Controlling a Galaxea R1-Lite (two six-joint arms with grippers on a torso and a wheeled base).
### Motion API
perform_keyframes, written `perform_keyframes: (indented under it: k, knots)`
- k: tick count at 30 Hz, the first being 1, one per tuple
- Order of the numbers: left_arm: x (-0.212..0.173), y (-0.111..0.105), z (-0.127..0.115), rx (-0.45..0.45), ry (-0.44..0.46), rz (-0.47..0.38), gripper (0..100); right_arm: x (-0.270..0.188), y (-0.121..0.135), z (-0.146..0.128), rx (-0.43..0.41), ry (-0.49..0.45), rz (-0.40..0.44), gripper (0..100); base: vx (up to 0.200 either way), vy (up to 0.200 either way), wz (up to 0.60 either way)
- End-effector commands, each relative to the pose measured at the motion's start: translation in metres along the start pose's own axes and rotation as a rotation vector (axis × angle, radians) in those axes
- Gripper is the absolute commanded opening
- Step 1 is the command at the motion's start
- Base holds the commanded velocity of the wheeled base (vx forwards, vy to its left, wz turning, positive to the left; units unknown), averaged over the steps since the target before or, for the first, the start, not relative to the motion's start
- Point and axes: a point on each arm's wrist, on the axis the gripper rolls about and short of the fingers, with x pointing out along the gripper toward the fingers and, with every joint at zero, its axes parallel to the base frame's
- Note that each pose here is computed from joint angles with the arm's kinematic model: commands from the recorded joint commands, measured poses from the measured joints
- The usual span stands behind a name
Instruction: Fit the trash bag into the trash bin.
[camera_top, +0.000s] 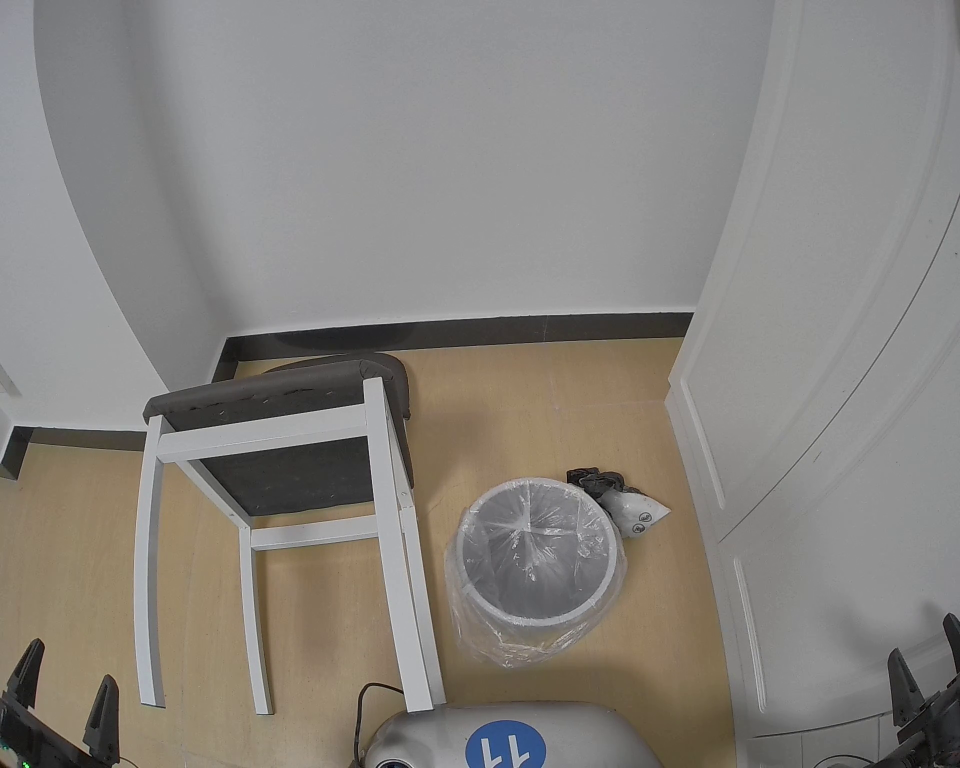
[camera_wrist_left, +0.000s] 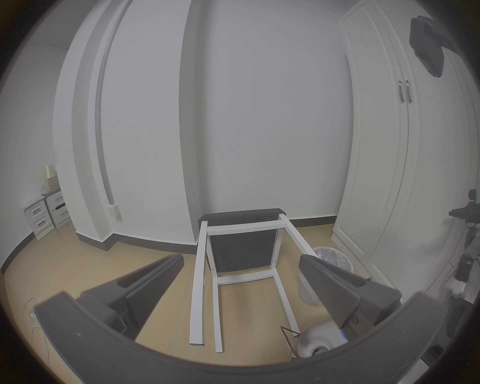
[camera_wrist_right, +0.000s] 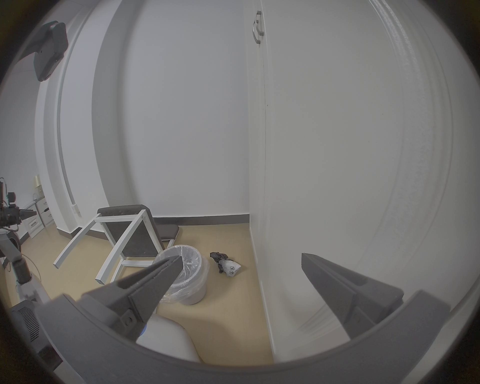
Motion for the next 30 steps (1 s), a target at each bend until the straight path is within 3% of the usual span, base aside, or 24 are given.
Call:
perform_keyframes:
  k: [1,30]
  knots:
    - [0.0001,0.0,-0.0052,0.0,0.001,0.0,100,-0.0001,0.0,-0.0048,0.0,0.0,0.0,100,0.0,0.0,0.0]
    - [0.0001,0.0001,-0.0052,0.0,0.001,-0.001,100,0.0,0.0,-0.0052,-0.003,0.001,0.002,100,0.0,0.0,0.0]
